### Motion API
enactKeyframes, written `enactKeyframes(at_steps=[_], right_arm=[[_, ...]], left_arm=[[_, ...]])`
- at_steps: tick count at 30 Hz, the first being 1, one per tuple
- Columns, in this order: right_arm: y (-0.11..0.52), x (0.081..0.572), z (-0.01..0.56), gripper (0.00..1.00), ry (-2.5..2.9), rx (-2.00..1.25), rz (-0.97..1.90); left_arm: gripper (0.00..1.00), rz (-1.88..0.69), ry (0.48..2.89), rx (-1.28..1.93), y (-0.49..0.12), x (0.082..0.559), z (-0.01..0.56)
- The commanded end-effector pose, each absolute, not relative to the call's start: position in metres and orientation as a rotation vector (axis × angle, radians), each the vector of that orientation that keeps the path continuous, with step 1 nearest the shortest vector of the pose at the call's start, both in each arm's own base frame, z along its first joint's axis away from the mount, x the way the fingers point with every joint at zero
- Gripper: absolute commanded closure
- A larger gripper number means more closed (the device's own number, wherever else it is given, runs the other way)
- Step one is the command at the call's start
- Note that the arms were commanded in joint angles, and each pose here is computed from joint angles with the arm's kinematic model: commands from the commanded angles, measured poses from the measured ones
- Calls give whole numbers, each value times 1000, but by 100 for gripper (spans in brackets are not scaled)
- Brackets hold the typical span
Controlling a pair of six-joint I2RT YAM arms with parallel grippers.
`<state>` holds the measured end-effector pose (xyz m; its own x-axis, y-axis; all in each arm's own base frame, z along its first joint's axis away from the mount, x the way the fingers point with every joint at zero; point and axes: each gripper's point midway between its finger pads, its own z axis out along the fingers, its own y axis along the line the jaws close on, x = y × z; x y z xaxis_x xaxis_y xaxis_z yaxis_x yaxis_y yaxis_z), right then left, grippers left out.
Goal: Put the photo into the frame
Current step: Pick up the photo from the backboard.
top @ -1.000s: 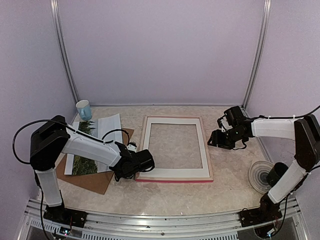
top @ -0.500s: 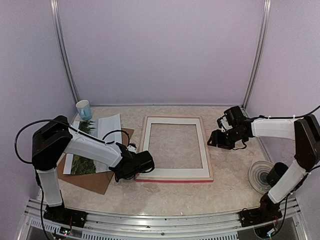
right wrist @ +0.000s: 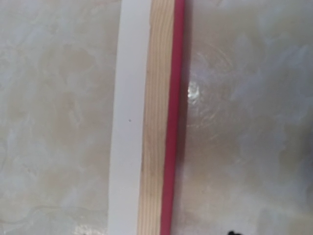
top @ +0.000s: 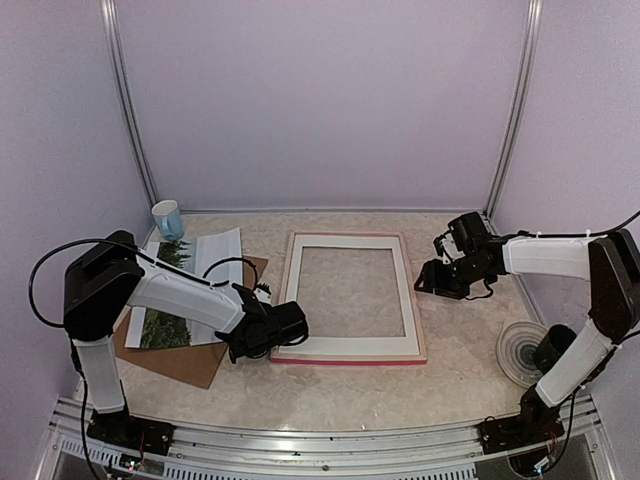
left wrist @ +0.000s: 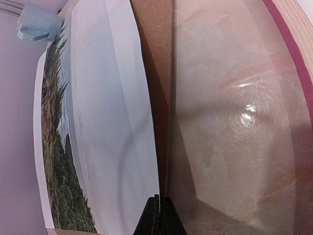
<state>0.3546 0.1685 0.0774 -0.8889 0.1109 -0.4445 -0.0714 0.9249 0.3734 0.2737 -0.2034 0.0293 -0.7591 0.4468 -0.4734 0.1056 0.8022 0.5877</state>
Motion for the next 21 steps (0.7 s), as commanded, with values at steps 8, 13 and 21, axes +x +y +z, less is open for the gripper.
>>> enactKeyframes(at_steps=[8,13,21], right_arm=[[171,355,87,39,2584,15,542],[171,355,85,38,2588,14,545],[172,355,86,38,2586,10,547]], left_arm=[[100,669,2274,342,-219,281,81],[100,621,2249,330,-228,279,102],[100,529,2224,318,-245,272,129]])
